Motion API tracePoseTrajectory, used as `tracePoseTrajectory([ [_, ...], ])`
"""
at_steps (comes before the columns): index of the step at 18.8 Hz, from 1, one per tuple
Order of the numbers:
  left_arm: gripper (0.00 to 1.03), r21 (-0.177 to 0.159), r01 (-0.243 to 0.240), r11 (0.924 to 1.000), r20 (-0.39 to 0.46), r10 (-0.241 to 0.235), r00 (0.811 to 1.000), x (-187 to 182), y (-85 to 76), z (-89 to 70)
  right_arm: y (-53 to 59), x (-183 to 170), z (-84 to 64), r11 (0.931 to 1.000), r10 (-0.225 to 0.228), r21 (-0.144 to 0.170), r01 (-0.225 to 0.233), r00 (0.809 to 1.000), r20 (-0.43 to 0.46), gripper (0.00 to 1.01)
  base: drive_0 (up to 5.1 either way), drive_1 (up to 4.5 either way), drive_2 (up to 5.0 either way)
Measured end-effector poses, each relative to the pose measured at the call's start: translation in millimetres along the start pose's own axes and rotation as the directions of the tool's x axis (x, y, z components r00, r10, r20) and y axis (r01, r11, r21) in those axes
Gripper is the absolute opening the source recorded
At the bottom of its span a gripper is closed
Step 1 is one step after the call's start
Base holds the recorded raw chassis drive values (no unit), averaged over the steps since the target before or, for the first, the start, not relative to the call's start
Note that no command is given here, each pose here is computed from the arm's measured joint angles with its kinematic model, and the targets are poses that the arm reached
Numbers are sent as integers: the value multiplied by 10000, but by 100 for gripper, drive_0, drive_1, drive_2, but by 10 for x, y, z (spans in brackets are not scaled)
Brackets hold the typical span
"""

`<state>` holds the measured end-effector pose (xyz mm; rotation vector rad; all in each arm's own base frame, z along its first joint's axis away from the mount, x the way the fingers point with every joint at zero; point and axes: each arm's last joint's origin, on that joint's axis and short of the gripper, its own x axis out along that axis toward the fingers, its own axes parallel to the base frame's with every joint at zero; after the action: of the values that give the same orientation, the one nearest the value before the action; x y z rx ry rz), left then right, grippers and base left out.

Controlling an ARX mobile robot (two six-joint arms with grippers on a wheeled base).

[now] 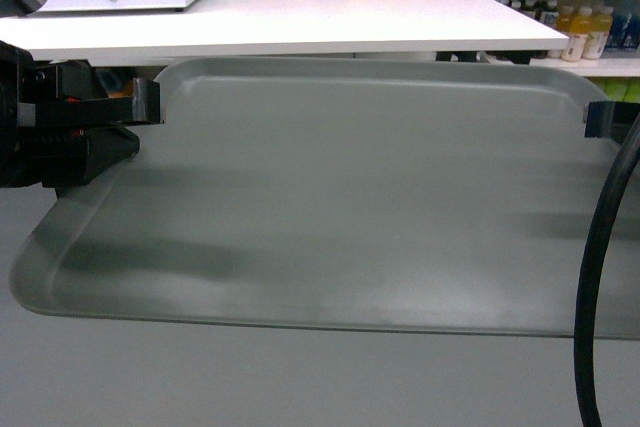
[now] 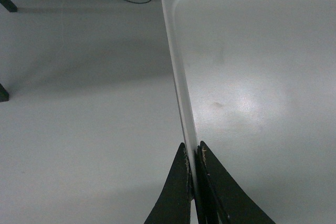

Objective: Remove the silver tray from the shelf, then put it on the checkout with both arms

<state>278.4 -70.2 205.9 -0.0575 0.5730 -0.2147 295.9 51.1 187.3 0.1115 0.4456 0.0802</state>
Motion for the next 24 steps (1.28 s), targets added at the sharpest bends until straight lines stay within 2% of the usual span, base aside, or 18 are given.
tracePoseTrajectory([
  [6,3,0,4,10000,3,-4,10000,0,0,0,0,0,1,10000,-9,1,9,10000,13,3,-487,259,259],
  [10,3,-19,-142,9999,-20,142,9999,-1,34,1,24,0,-3,10000,62,-34,-62,10000,-1,3,-10,-10,-10],
  [15,3,17,-53,10000,-16,53,10000,0,14,0,16,0,-4,10000,28,-40,-28,10000,-7,3,-8,-8,-8],
  [24,3,23,-44,10000,-25,44,10000,-1,10,-1,16,-1,-5,10000,26,-45,-26,10000,-22,3,-8,399,-416],
])
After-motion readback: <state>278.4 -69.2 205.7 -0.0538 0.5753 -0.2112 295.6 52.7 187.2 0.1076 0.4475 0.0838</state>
